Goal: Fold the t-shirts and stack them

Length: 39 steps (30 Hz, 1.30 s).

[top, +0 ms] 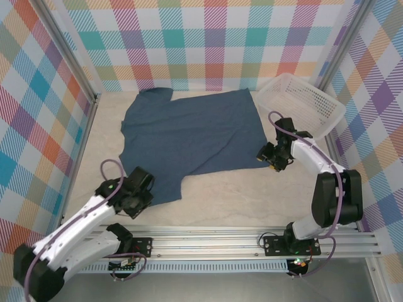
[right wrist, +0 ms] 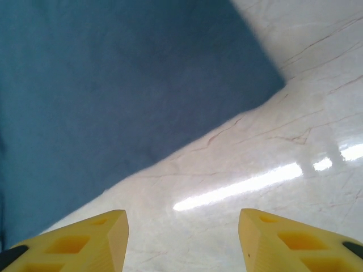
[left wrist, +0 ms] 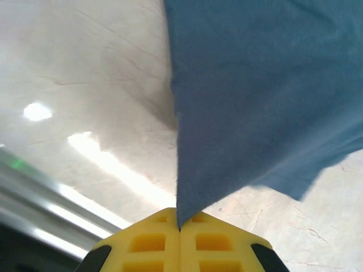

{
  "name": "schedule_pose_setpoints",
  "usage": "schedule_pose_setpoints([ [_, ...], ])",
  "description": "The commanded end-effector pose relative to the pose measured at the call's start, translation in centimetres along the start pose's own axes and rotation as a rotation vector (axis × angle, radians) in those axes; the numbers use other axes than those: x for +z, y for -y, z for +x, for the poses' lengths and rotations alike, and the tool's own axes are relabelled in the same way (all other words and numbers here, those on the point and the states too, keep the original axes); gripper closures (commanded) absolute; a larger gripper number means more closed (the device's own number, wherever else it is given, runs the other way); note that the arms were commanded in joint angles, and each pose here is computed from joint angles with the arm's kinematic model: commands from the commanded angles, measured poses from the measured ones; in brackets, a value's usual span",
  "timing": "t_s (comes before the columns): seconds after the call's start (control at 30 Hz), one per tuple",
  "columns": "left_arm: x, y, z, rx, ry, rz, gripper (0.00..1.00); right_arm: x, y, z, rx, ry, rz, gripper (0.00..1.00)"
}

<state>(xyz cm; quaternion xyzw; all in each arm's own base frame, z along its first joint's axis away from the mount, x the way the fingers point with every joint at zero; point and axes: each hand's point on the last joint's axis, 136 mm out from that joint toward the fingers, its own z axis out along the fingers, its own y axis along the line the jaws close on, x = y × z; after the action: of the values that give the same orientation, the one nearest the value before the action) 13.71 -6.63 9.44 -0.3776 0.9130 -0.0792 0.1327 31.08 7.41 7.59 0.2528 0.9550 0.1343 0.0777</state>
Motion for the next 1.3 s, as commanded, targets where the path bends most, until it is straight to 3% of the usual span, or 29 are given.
schedule_pose_setpoints([
  [0.0,-2.2,-5.2,-0.5,-0.047,0.056,-0.135,1.00,1.1,0.7,-0.3,0.010,-0.029,0.065,0.46],
  [0.23,-3.6,-4.2,-1.4,0.053,0.077,-0.159,1.00,2.6,1.5,0.2,0.054,-0.089,0.103,0.46],
  [0.43,-2.2,-1.3,-0.4,0.100,0.038,-0.105,1.00,2.0,2.6,4.2,0.098,-0.162,0.086,0.46],
  [0.67,-2.4,1.2,0.2,0.257,0.045,-0.077,1.00,2.0,3.0,8.2,0.066,-0.216,0.102,0.46],
  [1.0,-2.7,1.3,0.2,0.252,0.056,-0.052,1.00,2.3,3.8,8.8,0.082,-0.223,0.122,0.57],
  [1.27,-2.8,1.3,0.2,0.245,0.056,-0.036,1.00,4.5,4.1,8.4,0.102,-0.212,0.126,0.61],
])
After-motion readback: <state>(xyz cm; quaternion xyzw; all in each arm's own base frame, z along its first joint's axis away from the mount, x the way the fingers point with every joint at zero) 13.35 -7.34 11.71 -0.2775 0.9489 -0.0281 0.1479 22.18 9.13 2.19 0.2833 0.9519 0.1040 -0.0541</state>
